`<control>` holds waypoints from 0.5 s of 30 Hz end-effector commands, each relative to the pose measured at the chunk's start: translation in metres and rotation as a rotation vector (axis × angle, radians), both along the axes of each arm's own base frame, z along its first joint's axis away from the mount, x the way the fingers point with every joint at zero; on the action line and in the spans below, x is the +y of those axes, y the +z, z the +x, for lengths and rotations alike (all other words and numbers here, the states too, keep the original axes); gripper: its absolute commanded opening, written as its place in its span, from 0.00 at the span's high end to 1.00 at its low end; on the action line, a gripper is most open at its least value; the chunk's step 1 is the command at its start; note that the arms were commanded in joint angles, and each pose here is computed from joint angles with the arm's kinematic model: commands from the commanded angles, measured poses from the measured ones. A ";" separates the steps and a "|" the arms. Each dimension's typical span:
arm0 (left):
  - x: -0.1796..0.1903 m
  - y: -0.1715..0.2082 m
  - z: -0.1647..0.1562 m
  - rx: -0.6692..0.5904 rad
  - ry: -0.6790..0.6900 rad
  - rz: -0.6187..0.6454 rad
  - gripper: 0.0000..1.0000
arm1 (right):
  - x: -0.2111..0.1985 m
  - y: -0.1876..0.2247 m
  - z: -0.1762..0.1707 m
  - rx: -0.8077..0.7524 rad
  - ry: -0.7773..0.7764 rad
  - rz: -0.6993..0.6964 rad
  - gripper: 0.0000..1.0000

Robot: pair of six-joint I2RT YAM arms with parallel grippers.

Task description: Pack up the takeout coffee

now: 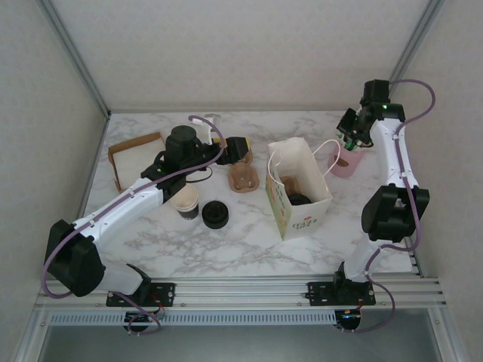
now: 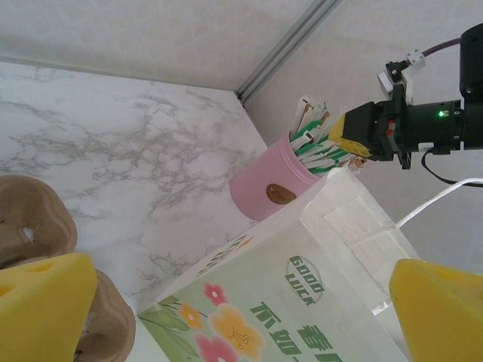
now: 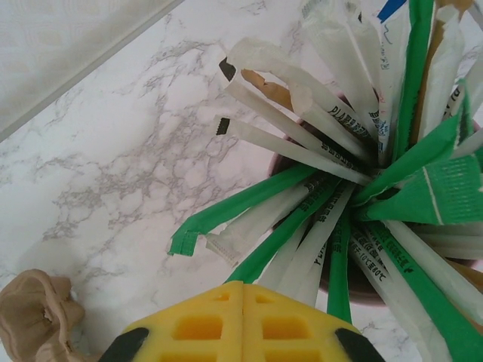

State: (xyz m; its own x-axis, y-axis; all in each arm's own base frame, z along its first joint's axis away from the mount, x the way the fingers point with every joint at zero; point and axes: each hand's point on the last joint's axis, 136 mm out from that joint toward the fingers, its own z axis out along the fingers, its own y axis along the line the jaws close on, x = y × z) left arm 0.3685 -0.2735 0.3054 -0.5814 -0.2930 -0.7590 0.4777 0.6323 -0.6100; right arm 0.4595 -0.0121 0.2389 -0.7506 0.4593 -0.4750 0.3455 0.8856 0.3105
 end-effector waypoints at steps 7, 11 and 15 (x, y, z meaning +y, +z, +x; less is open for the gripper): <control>0.006 0.018 -0.006 -0.037 -0.006 -0.032 0.00 | -0.006 0.040 -0.016 -0.050 0.006 -0.053 0.97; 0.006 0.018 -0.008 -0.039 -0.007 -0.035 0.00 | -0.010 0.052 -0.023 -0.061 -0.001 -0.076 0.97; 0.008 0.021 -0.009 -0.044 -0.005 -0.038 0.00 | -0.011 0.067 -0.031 -0.083 -0.002 -0.089 0.97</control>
State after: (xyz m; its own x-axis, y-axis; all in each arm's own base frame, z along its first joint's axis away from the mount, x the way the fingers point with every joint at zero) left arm 0.3643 -0.2711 0.3116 -0.5727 -0.3006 -0.7627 0.4842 0.6267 -0.6105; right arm 0.4433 -0.0173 0.2752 -0.7345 0.4320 -0.5234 0.3320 0.9014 0.2781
